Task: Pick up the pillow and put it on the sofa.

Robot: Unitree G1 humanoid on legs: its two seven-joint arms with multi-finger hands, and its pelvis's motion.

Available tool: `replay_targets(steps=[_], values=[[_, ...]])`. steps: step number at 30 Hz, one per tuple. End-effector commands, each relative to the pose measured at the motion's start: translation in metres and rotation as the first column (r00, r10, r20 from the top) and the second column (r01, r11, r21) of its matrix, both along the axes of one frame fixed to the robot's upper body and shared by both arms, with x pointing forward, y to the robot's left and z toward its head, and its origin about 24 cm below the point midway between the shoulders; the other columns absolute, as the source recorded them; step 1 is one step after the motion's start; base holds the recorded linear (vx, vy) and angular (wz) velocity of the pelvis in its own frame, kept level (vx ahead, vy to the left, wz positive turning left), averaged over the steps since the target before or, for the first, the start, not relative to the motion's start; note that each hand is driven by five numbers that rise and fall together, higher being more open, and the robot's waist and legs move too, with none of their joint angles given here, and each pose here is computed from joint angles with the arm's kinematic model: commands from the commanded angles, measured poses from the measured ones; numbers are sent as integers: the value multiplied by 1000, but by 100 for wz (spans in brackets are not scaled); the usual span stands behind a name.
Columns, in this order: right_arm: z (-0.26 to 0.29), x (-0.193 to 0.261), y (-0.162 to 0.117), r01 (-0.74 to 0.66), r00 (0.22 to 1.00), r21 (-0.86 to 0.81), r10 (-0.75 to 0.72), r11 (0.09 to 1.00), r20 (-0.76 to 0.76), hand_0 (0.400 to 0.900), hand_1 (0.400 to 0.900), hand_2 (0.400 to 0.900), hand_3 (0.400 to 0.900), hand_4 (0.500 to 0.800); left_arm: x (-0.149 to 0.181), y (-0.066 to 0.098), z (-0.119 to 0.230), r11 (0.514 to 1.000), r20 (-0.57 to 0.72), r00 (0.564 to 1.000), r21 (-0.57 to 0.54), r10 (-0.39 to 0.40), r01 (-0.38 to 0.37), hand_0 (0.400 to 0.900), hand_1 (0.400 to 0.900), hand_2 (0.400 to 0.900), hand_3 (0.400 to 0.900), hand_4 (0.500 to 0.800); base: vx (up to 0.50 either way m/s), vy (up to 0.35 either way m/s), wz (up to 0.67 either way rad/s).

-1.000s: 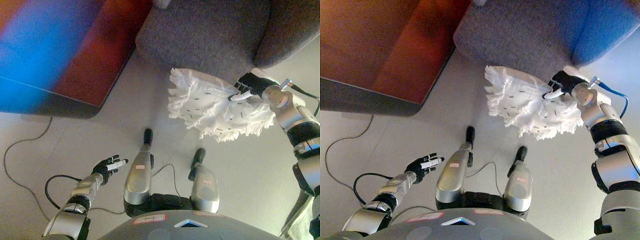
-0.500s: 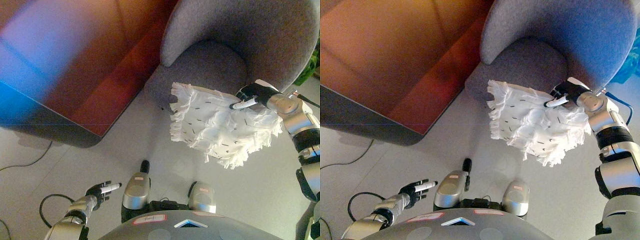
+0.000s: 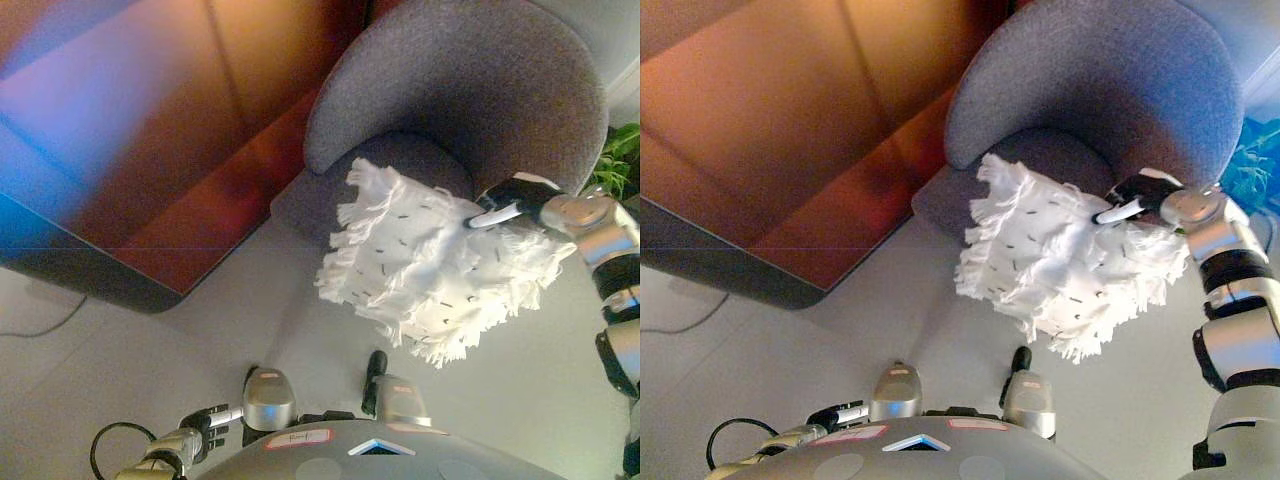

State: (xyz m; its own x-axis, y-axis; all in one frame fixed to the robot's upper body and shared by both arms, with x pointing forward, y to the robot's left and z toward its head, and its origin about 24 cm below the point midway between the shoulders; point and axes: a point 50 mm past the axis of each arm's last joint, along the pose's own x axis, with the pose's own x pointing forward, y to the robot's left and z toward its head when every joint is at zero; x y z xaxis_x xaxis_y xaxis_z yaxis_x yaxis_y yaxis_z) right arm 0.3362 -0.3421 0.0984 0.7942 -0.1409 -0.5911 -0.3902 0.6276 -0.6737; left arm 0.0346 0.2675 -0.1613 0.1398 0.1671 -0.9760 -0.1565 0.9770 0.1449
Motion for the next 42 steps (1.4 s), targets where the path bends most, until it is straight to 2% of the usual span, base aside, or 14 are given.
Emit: replay_targets(steps=[1,6,8,16,18,19,25,34,42], values=[[97,30,-2,49,942,49,-62,998,330,400,400,400,400,500,-25,34,11,994,-84,995,86,-56,64,900,900,900,900,800,302,-81,5],[116,20,-27,193,915,19,-187,981,358,400,400,400,400,500,-33,29,9,992,-110,988,59,-105,112,900,900,900,900,800,244,-2,-10],[131,15,-39,229,906,-36,-199,973,373,400,400,400,400,500,-35,31,10,993,-106,990,64,-91,98,900,900,900,900,800,168,55,-13],[147,1,-58,303,882,-27,-270,953,386,400,400,400,400,500,-28,38,14,992,-98,991,77,-88,96,900,900,900,900,800,99,-22,18],[155,5,-55,339,847,-62,-276,939,455,400,400,400,400,500,-25,39,14,993,-88,993,72,-84,91,900,900,900,900,800,-24,-50,13],[157,5,-56,379,826,-82,-298,922,478,900,900,900,900,800,-23,39,14,993,-80,993,66,-88,93,900,900,900,900,800,-92,-48,7],[163,1,-61,467,804,-100,-375,879,462,900,900,900,900,800,-11,36,14,993,-41,994,59,-104,107,900,900,900,900,800,-58,-46,8],[159,-11,-74,506,825,-189,-407,842,392,900,900,900,900,800,-20,38,14,990,-75,989,62,-126,131,900,900,900,900,800,69,-1,0],[158,-20,-84,570,790,-211,-460,794,405,900,900,900,900,800,-20,39,15,988,-83,987,60,-135,140,900,900,900,900,800,19,-1,0]])
